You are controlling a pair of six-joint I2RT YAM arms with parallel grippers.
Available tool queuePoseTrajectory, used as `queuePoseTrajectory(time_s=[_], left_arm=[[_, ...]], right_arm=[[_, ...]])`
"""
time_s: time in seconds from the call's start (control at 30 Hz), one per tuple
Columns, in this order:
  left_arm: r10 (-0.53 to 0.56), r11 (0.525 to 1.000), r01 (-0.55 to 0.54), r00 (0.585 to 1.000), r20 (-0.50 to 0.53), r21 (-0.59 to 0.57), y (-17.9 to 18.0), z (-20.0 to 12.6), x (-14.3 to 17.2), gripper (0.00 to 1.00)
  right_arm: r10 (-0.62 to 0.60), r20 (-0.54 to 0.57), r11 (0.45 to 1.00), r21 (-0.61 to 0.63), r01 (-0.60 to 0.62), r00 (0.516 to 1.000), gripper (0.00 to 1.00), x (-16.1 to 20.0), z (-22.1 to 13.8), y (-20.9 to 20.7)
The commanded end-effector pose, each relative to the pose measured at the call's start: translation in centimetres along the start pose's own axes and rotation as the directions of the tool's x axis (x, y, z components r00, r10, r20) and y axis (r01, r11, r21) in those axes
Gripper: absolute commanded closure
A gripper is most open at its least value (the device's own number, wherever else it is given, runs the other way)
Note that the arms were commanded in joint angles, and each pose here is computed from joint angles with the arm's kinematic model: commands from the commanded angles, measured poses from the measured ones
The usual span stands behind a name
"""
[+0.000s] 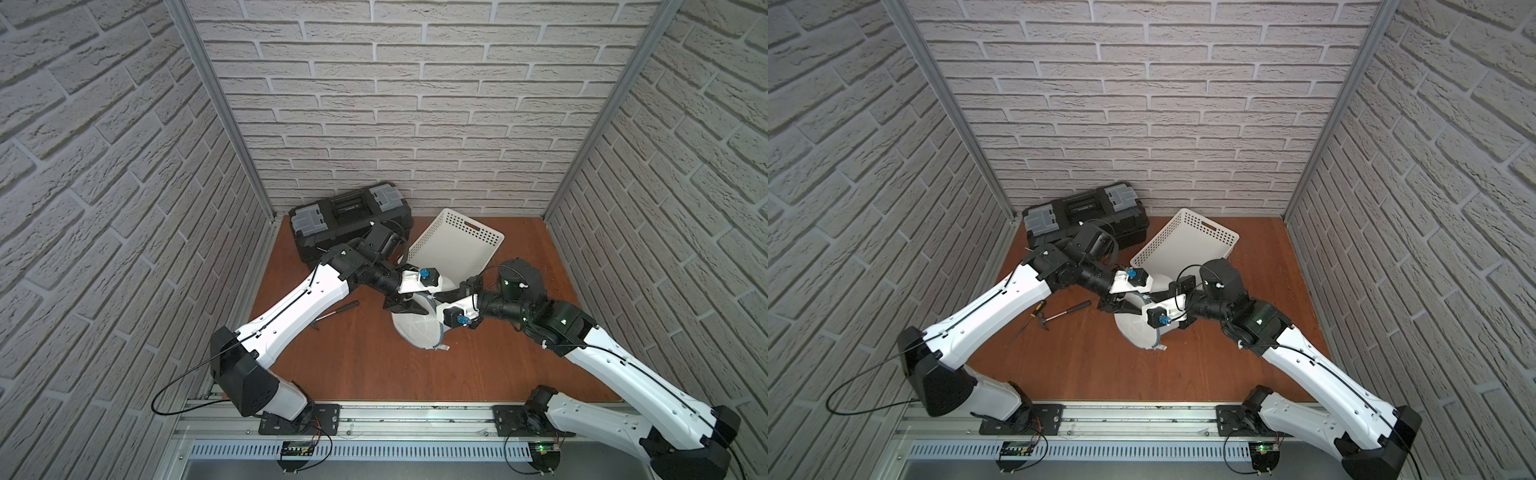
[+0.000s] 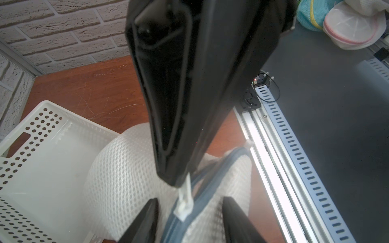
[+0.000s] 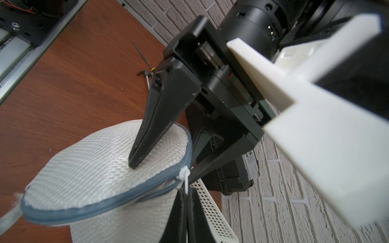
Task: Turn the laundry bag inside out
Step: Zip the zipper on the laundry bag.
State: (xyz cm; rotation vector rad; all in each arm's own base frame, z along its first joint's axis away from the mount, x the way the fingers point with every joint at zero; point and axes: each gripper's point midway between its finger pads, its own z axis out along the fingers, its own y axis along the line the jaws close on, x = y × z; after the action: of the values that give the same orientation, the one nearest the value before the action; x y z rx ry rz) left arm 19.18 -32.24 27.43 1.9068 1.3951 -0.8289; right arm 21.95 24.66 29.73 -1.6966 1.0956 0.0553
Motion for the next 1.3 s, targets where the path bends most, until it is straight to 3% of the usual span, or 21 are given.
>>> queuePoseTrajectory(time_s=[0.0,0.8,1.1,1.27], left_arm=[[0.009,1.000,-0.009,1.000,-0.020,-0.006,-0.8,-0.6,0.3,0.49],[-0.004,0.999,0.003,1.000,-0.023,-0.043,-0.2,-2.1,0.2,0.97],[-0.023,0.996,0.021,1.000,-0.012,-0.087,-0.8,-4.4,0.4,1.00],[-0.049,0.992,0.058,0.995,0.088,-0.110,-1.2,-6.1,-0.7,1.00]], right_arm=[[-0.030,0.043,0.997,0.073,0.026,0.999,0.97,-1.6,-0.8,-1.9],[-0.050,-0.044,0.997,0.050,0.053,0.998,0.97,0.2,-0.6,-0.3],[-0.006,-0.205,0.995,0.094,0.025,0.979,0.97,3.9,-1.3,0.0],[0.078,-0.228,0.991,0.120,-0.051,0.970,0.97,5.7,-1.4,0.4]])
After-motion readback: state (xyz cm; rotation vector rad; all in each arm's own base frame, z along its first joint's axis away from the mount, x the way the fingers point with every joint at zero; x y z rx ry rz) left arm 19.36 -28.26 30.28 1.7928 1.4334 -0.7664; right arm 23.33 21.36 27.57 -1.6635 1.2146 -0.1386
